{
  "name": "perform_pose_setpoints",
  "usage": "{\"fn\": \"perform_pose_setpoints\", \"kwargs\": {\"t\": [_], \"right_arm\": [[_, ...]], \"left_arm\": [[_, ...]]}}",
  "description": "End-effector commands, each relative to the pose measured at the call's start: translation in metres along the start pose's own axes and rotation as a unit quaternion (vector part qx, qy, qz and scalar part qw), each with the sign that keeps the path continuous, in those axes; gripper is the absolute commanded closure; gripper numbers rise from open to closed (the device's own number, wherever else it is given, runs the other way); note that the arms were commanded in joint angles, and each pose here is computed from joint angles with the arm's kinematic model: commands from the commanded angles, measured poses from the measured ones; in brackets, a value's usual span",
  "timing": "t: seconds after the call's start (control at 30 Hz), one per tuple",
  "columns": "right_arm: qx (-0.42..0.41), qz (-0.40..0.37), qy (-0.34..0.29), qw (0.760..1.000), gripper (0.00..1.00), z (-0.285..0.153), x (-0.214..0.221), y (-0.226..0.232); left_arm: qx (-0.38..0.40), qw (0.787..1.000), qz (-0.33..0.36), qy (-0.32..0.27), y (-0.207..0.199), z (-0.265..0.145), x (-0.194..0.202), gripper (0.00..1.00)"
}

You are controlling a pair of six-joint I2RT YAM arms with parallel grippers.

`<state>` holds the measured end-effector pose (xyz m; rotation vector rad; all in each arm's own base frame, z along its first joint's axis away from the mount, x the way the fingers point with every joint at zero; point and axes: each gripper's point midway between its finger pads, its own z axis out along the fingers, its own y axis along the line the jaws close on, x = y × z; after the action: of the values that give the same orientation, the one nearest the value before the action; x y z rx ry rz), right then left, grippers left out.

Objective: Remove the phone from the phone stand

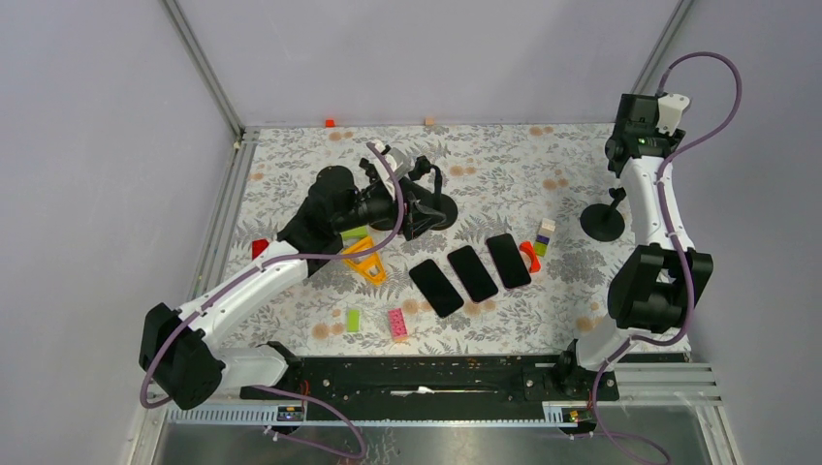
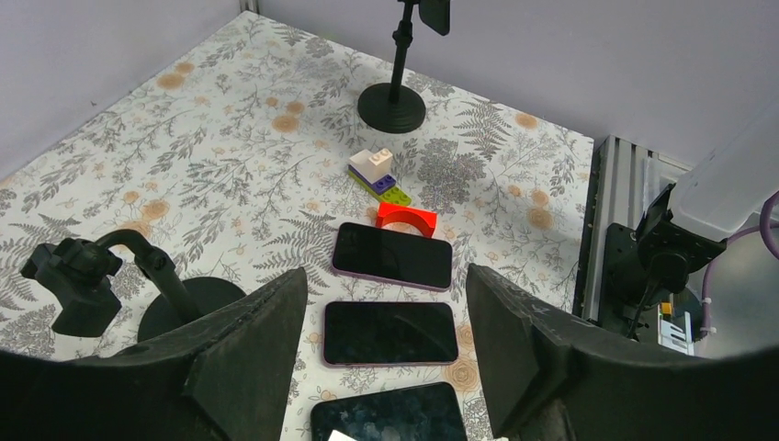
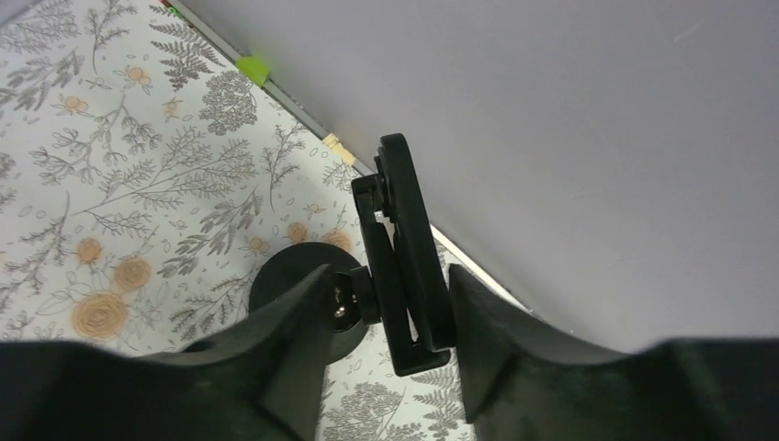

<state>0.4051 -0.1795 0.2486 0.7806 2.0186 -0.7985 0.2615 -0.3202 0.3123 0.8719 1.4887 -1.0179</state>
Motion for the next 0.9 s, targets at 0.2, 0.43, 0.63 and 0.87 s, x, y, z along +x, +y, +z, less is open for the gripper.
{"fn": "perform_pose_setpoints", "kwargs": {"t": [0.2, 0.43, 0.63, 0.87], "right_arm": [[0.007, 0.017, -0.027, 0.999, 0.95, -0.009, -0.021, -0.015], [-0.014, 0.025, -0.057, 0.998, 1.0, -0.034, -0.043, -0.029], [-0.066, 0.047, -0.12, 0.989, 1.0, -0.083, -0.089, -0.046], [-0.159, 0.028, -0.211, 0.964, 1.0, -0.169, -0.125, -0.042]], "left_arm": [[0.009, 0.999, 0.022, -0.024, -0.003, 0.003, -0.019, 0.32], [0.005, 0.999, 0.027, -0.035, -0.006, -0.006, -0.017, 0.32], [-0.004, 0.998, 0.037, -0.042, -0.011, -0.022, -0.013, 0.31], [-0.021, 0.997, 0.019, -0.069, -0.004, -0.054, -0.015, 0.28]]}}
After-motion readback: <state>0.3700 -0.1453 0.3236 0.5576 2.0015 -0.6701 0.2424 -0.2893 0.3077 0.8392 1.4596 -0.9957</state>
